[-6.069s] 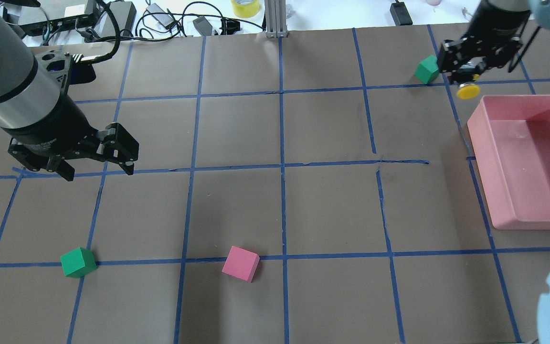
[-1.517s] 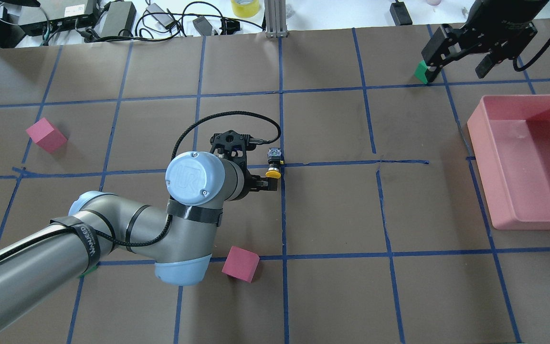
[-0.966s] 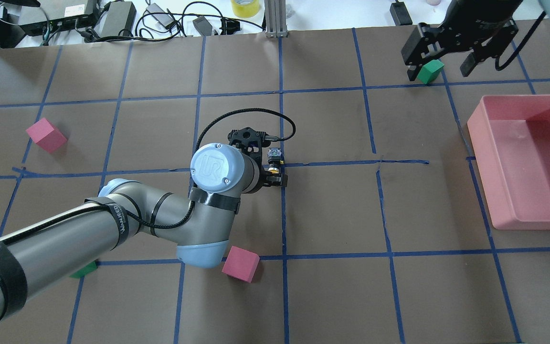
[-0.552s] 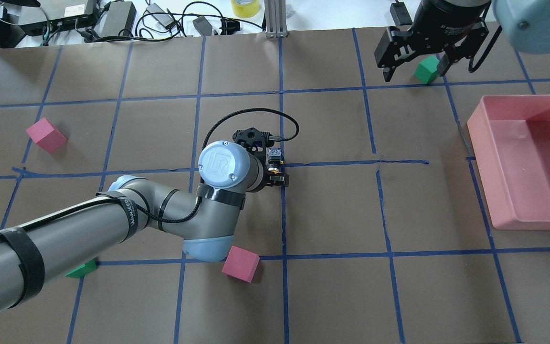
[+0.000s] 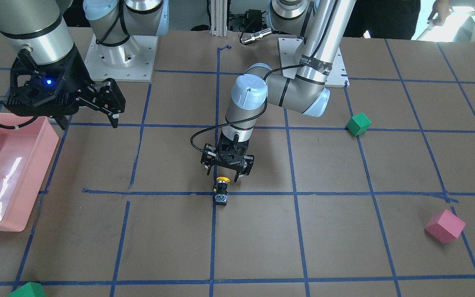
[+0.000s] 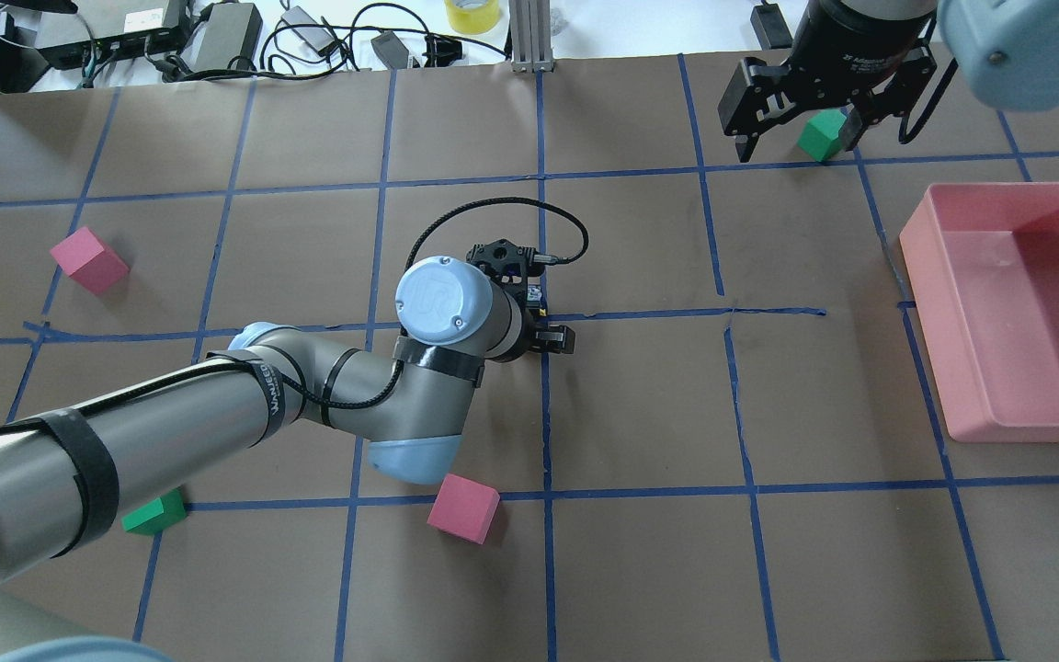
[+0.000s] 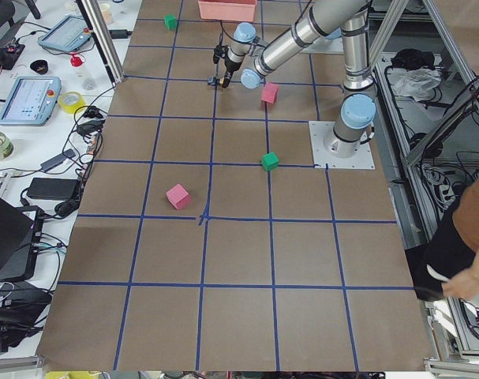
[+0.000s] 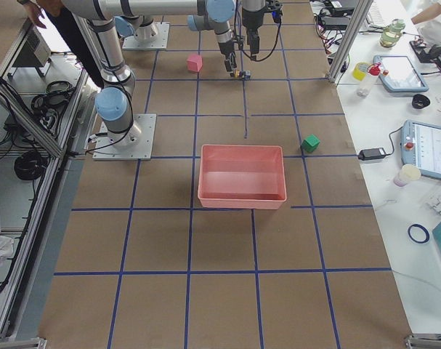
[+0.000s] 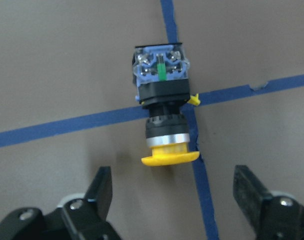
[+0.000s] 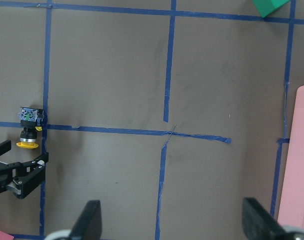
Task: Align button upright
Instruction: 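Lower the left gripper over the lying switch and grasp its body, then lift the switch with the left gripper and rotate it yellow cap down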
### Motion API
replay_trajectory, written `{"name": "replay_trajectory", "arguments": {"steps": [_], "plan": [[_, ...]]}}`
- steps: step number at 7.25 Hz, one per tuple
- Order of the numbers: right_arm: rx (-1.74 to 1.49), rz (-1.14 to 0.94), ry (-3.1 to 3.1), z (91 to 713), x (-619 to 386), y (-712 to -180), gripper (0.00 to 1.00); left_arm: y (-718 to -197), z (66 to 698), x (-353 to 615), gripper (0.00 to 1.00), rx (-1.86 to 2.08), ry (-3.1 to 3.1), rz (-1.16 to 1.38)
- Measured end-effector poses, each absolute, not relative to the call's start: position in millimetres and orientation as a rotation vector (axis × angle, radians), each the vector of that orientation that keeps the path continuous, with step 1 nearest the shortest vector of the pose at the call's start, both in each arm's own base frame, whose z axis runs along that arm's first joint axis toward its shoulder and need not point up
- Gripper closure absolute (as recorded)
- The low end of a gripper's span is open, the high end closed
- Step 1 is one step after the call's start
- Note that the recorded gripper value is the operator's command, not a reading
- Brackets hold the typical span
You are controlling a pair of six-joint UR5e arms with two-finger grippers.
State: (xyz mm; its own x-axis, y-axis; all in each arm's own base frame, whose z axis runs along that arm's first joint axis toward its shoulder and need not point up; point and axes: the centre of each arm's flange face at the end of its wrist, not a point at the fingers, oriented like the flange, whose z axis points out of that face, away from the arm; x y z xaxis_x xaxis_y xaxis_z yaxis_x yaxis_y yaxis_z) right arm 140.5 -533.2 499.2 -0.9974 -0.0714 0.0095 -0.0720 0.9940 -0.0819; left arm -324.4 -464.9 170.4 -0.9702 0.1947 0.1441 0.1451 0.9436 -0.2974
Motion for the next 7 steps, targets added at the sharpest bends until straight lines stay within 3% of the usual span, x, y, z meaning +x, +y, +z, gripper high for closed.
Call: {"name": "replay_trajectory", "arguments": {"steps": [2,3,4,5,7], "plan": [[0.113,0.126,-3.129,498.5,140.4,-533.1,0.0,-473.8,162.4,-327.6,0.16,-0.265,-2.933,0.419],[0.116,0.125,-3.129,498.1,140.4,-533.0,0.0,-476.0,161.1,-328.3,0.26,-0.282,-2.934,0.421],[0.118,0.122,-3.129,497.3,140.3,-532.9,0.0,-477.7,161.5,-328.5,0.8,-0.309,-2.936,0.429],[0.121,0.118,-3.129,496.1,139.9,-532.7,0.0,-479.0,162.6,-328.6,1.0,-0.329,-2.938,0.436],[0.124,0.111,-3.129,494.0,139.6,-532.3,0.0,-477.7,163.4,-328.1,1.0,-0.323,-2.949,0.401]]}}
